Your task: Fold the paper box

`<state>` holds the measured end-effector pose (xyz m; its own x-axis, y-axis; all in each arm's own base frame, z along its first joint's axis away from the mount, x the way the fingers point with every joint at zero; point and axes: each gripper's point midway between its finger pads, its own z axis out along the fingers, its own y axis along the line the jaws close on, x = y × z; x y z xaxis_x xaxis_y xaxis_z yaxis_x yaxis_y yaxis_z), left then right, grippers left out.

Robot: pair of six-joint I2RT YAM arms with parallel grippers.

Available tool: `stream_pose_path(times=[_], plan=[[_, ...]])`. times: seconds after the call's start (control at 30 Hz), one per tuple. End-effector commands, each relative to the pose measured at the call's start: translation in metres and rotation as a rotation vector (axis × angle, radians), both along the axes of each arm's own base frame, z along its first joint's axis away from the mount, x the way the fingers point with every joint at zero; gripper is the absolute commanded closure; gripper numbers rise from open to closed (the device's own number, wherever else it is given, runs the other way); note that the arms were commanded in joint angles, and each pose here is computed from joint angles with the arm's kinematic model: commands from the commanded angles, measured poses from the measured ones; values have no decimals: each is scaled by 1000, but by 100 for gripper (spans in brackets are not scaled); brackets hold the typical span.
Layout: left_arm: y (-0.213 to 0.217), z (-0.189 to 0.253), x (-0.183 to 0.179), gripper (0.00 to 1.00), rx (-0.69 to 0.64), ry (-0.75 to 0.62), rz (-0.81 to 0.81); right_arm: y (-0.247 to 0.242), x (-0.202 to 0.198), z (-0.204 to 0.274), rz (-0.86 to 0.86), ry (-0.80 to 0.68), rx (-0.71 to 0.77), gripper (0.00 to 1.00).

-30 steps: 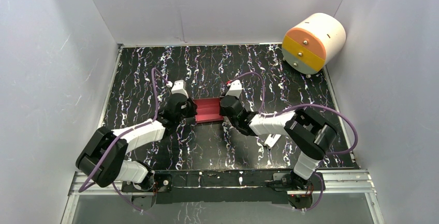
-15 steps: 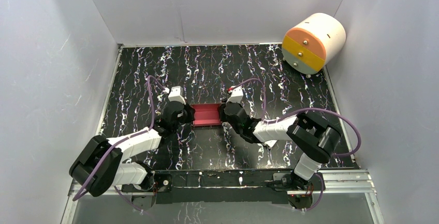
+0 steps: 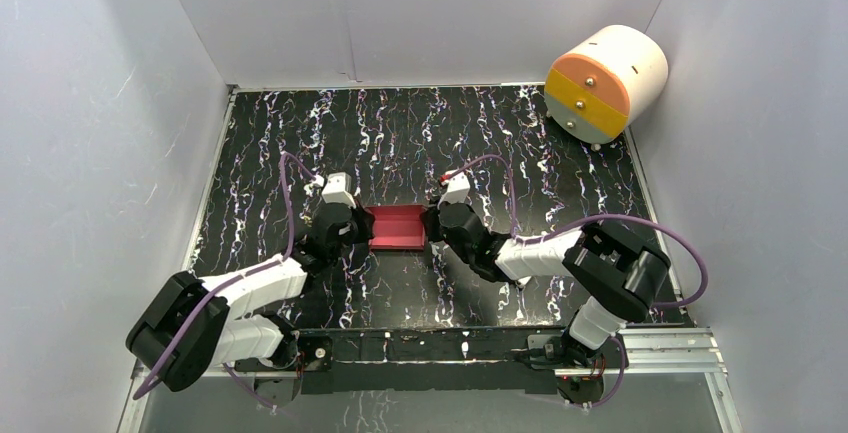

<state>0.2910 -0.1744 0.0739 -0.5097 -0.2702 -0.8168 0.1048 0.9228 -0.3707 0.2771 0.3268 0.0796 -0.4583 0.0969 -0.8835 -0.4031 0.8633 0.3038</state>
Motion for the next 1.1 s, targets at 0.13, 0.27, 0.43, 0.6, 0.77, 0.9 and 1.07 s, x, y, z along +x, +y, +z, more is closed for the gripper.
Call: stream_pose_path(times=[0.13,0.27,0.43,0.6,0.77,0.9,1.07], plan=[[4,7,3,98,-47,-30,62,-17,21,8,-146,-56,2,97],[-7,21,9,98,-78,-76,46,-12,34,17,-167,-117,11,99],[-9,21,13,98,-56,-111,30,-8,43,11,-175,-166,-15,100],[-5,6,2,98,-47,-94,21,-19,34,-2,-161,-174,-9,100],[-1,-9,-13,97,-41,-63,1,-23,22,-8,-113,-178,-4,99],[-1,-11,-20,96,-44,-65,-25,-27,15,-15,-98,-178,-13,98],[2,-6,-28,95,-74,-79,-28,-31,11,-28,-105,-167,-31,98]])
